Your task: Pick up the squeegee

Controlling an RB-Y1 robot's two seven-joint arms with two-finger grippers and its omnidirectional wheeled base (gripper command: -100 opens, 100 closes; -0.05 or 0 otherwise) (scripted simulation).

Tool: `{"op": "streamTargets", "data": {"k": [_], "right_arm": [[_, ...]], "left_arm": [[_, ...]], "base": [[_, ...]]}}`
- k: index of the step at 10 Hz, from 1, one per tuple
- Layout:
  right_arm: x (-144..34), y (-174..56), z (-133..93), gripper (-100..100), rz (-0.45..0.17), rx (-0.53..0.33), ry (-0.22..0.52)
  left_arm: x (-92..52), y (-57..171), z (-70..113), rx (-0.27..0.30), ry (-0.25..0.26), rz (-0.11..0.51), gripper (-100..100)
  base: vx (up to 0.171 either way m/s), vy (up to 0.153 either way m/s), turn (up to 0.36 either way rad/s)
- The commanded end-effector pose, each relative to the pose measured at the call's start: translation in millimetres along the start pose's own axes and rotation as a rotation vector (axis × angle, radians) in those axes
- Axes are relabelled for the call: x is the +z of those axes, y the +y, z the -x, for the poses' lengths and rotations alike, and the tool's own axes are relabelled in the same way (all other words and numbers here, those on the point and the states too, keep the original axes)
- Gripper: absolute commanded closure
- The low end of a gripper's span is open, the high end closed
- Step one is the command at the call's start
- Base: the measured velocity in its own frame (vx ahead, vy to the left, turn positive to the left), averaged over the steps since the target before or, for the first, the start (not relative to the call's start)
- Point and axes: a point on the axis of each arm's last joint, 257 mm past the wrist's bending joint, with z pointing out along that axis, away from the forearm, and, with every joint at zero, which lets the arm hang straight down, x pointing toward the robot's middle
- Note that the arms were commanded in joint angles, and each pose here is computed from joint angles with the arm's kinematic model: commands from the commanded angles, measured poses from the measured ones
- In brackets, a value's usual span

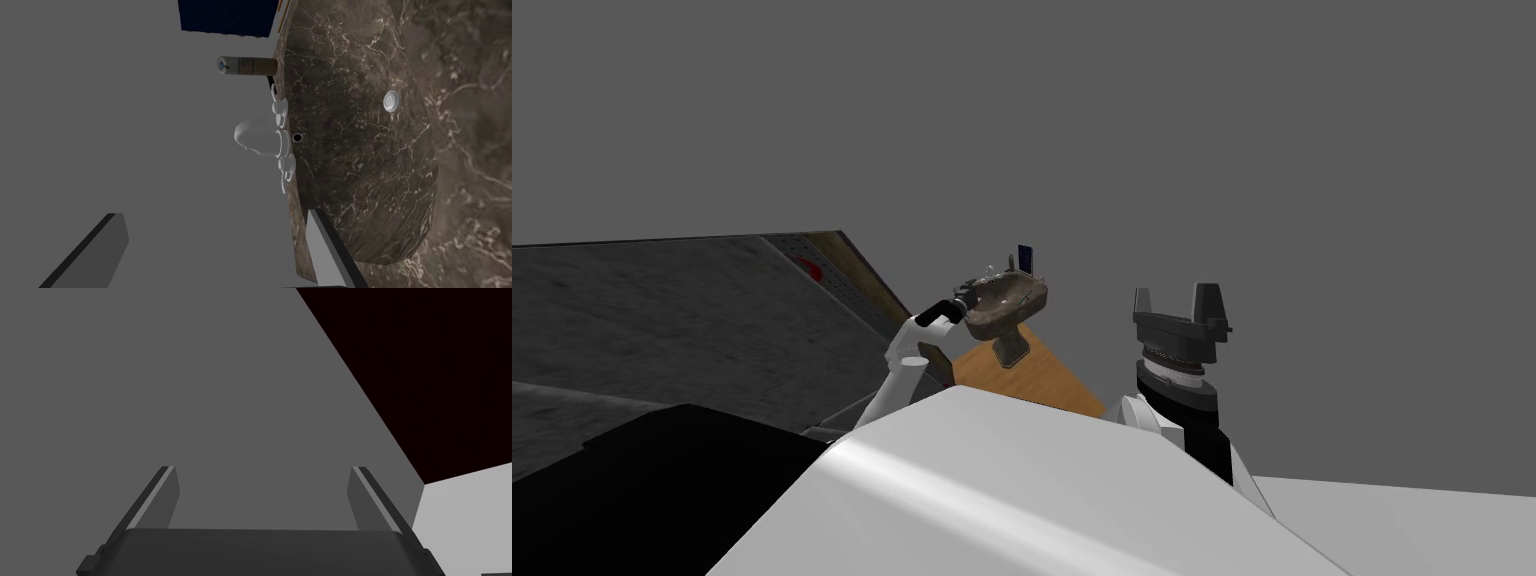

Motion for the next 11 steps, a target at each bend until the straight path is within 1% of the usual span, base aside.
{"op": "streamTargets", "data": {"k": [1, 3, 4, 5, 6, 7, 8, 9, 10, 11], "right_arm": [[0.0, 0, 0, 0, 0.0, 0.0, 0.0], [0.0, 0, 0, 0, 0.0, 0.0, 0.0], [0.0, 0, 0, 0, 0.0, 0.0, 0.0], [0.0, 0, 0, 0, 0.0, 0.0, 0.0], [0.0, 0, 0, 0, 0.0, 0.0, 0.0], [0.0, 0, 0, 0, 0.0, 0.0, 0.0], [0.0, 0, 0, 0, 0.0, 0.0, 0.0], [0.0, 0, 0, 0, 0.0, 0.0, 0.0], [0.0, 0, 0, 0, 0.0, 0.0, 0.0], [0.0, 0, 0, 0, 0.0, 0.0, 0.0]], "left_arm": [[3.8, 5, -3.3, -0.044, 0.006, 0.038, -100], [3.2, 15, 0.1, -0.043, -0.008, 0.077, -100], [7.0, 19, -5.1, -0.088, 0.001, 0.108, -100], [6.1, 26, -2.8, -0.087, -0.009, 0.135, -100], [9.6, 30, -9.7, -0.133, 0.004, 0.162, -100], [8.3, 37, -7.4, -0.132, -0.007, 0.19, -100], [7.5, 41, -6.1, -0.132, -0.013, 0.205, -100], [9.8, 48, -13.4, -0.178, -0.005, 0.244, -100], [8.0, 55, -11.1, -0.176, -0.016, 0.271, -100], [10.4, 60, -20.3, -0.223, -0.002, 0.3, -100]], "base": [[0.039, -0.018, -0.01], [0.031, -0.01, -0.002], [0.043, -0.017, -0.006], [0.051, -0.016, -0.006], [0.07, -0.022, -0.004], [0.065, -0.02, -0.004], [0.032, -0.01, 0.0], [0.067, -0.011, -0.002], [0.059, -0.014, -0.004], [0.073, -0.036, -0.003]]}}
